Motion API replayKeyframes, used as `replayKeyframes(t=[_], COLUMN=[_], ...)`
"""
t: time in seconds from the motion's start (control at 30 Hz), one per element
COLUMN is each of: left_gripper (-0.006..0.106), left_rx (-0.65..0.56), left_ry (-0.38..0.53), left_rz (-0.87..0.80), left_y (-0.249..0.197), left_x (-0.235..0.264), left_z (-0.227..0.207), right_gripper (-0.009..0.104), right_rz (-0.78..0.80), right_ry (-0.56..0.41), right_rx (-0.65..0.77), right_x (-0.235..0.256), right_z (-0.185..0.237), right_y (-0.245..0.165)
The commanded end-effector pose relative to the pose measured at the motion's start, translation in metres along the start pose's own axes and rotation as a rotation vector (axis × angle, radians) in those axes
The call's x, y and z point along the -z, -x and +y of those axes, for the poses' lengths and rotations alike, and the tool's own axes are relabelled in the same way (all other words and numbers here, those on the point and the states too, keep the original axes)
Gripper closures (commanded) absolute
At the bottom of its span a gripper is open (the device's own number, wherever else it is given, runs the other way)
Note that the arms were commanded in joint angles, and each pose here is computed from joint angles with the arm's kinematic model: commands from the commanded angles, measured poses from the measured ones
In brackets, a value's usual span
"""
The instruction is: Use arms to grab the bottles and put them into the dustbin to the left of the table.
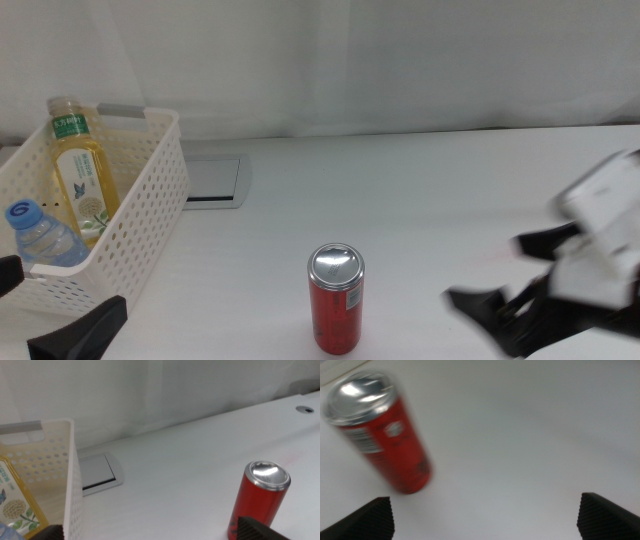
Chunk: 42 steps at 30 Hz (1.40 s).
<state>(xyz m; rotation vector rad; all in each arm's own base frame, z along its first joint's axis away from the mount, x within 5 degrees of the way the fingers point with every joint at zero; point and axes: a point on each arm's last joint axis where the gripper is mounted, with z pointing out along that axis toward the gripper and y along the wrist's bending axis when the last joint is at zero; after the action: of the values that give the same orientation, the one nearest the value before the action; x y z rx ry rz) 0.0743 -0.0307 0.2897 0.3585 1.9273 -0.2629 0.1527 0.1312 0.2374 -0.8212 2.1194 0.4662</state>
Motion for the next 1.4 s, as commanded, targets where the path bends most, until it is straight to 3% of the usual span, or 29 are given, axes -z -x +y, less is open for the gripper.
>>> replayKeyframes(t=[0.0,0.17,0.23,0.4,0.57,0.73,0.93,1.13,1.37], left_gripper=[0.012,0.012,0.012,0.012,0.012,0.012,0.012,0.012,0.012], left_rx=[0.029,0.049,0.073,0.007,-0.1,0.012,-0.008,0.086,0.068], left_ry=[-0.004,0.004,0.004,-0.058,-0.198,-0.276,-0.289,-0.28,-0.278], left_rz=[-0.027,-0.024,-0.009,-0.045,-0.117,-0.087,-0.014,-0.035,-0.041], left_y=[0.002,0.004,0.004,-0.003,-0.003,-0.034,-0.072,-0.071,-0.071], left_x=[0.0,-0.006,-0.011,-0.026,-0.027,-0.042,-0.053,-0.057,-0.057], left_z=[0.0,0.001,0.002,-0.002,-0.015,-0.02,-0.021,-0.02,-0.02], right_gripper=[-0.008,-0.008,-0.008,-0.008,-0.008,-0.008,-0.008,-0.008,-0.008], right_rz=[0.002,0.007,-0.038,-0.175,-0.223,-0.222,-0.221,-0.235,-0.236], right_ry=[-0.081,-0.267,-0.317,-0.401,-0.416,-0.417,-0.416,-0.421,-0.422], right_rx=[0.015,-0.007,-0.014,0.002,-0.008,-0.033,-0.038,-0.036,-0.036], right_x=[0.017,0.052,0.065,0.094,0.104,0.104,0.103,0.104,0.104], right_z=[-0.018,-0.046,-0.049,-0.047,-0.043,-0.044,-0.044,-0.044,-0.044], right_y=[-0.003,-0.01,-0.009,-0.005,-0.005,-0.006,-0.006,-0.005,-0.005])
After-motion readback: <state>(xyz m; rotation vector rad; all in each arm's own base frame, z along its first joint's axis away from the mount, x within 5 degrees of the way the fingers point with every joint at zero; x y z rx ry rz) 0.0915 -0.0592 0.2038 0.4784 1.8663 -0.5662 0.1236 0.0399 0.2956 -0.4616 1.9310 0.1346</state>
